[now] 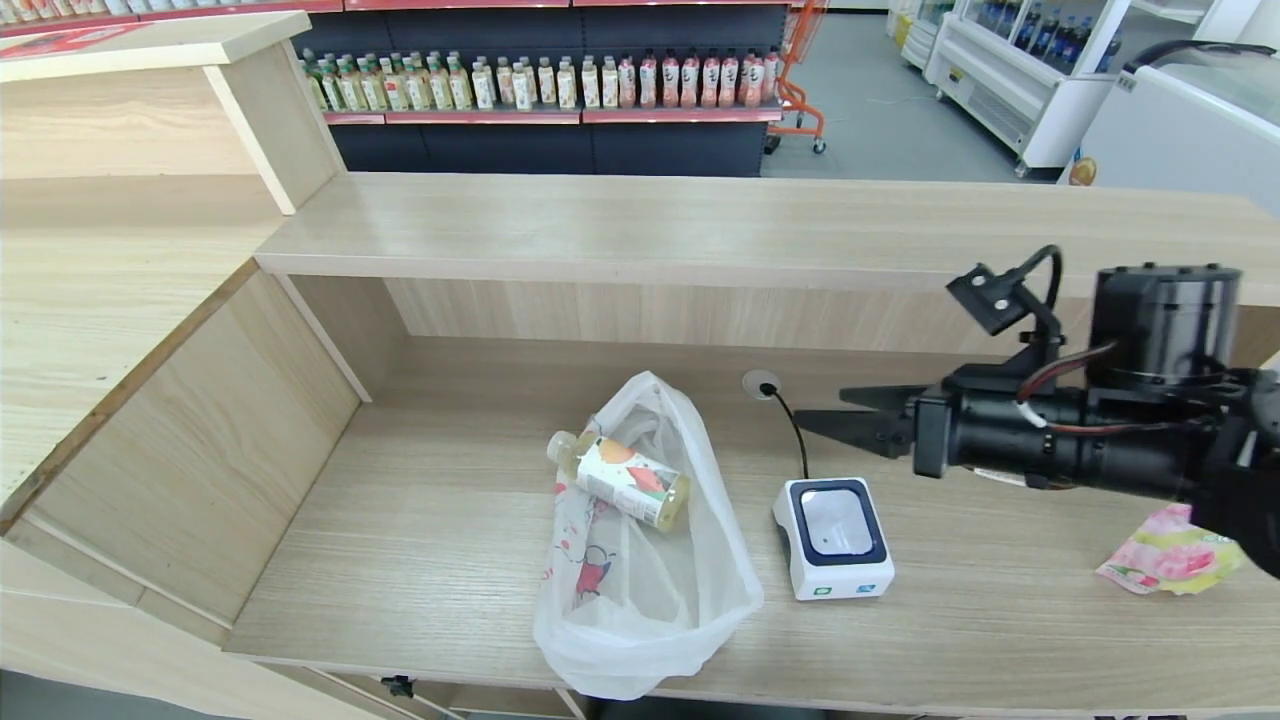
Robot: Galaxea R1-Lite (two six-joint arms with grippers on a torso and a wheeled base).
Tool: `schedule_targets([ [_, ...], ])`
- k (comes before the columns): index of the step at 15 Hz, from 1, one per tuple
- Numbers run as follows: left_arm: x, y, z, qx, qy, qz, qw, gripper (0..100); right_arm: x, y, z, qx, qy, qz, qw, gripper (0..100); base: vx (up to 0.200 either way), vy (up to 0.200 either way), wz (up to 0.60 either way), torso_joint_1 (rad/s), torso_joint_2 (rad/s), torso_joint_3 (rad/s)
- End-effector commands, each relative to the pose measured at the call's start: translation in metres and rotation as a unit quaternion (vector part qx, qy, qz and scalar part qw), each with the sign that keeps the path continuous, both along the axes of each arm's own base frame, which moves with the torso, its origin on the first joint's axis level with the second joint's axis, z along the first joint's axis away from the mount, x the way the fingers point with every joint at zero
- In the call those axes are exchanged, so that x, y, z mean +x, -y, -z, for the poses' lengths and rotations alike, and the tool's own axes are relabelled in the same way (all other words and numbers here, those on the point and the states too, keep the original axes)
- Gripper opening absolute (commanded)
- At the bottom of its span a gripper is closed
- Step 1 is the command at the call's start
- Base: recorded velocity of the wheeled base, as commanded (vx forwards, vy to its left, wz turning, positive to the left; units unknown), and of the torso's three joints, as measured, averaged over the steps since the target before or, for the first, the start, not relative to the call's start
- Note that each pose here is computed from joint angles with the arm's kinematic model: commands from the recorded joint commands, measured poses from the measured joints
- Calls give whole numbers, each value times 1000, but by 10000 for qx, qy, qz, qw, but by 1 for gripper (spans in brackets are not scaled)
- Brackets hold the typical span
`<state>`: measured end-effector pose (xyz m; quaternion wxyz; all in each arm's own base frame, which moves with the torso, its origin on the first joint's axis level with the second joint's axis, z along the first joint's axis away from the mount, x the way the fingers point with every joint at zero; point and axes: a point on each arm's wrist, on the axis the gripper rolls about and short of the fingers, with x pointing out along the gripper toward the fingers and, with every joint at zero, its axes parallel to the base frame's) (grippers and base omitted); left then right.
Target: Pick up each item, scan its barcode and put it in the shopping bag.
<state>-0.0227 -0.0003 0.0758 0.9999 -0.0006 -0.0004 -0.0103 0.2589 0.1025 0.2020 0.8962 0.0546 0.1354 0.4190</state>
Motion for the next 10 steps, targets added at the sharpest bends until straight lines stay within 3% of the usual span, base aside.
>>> schedule_targets([
  [1, 0, 0, 0, -1, 3, -3, 10000, 100, -27, 23, -31, 193, 521, 291, 9980, 100, 0, 0, 0, 0, 0, 0],
  [4, 0, 0, 0, -1, 3, -3, 10000, 100, -37, 51, -38, -57, 430, 1249, 9912, 100, 0, 0, 0, 0, 0, 0],
  [6, 0, 0, 0, -1, 3, -3, 10000, 100, -54, 73, -38, -374, -202, 2793, 9592, 100, 0, 0, 0, 0, 0, 0],
  [7, 0, 0, 0, -1, 3, -3, 10000, 100, -63, 83, -44, -100, -565, 3223, 9449, 100, 0, 0, 0, 0, 0, 0],
  [10, 0, 0, 0, -1, 3, -3, 10000, 100, -75, 111, -59, -73, -1117, 4190, 9011, 100, 0, 0, 0, 0, 0, 0],
])
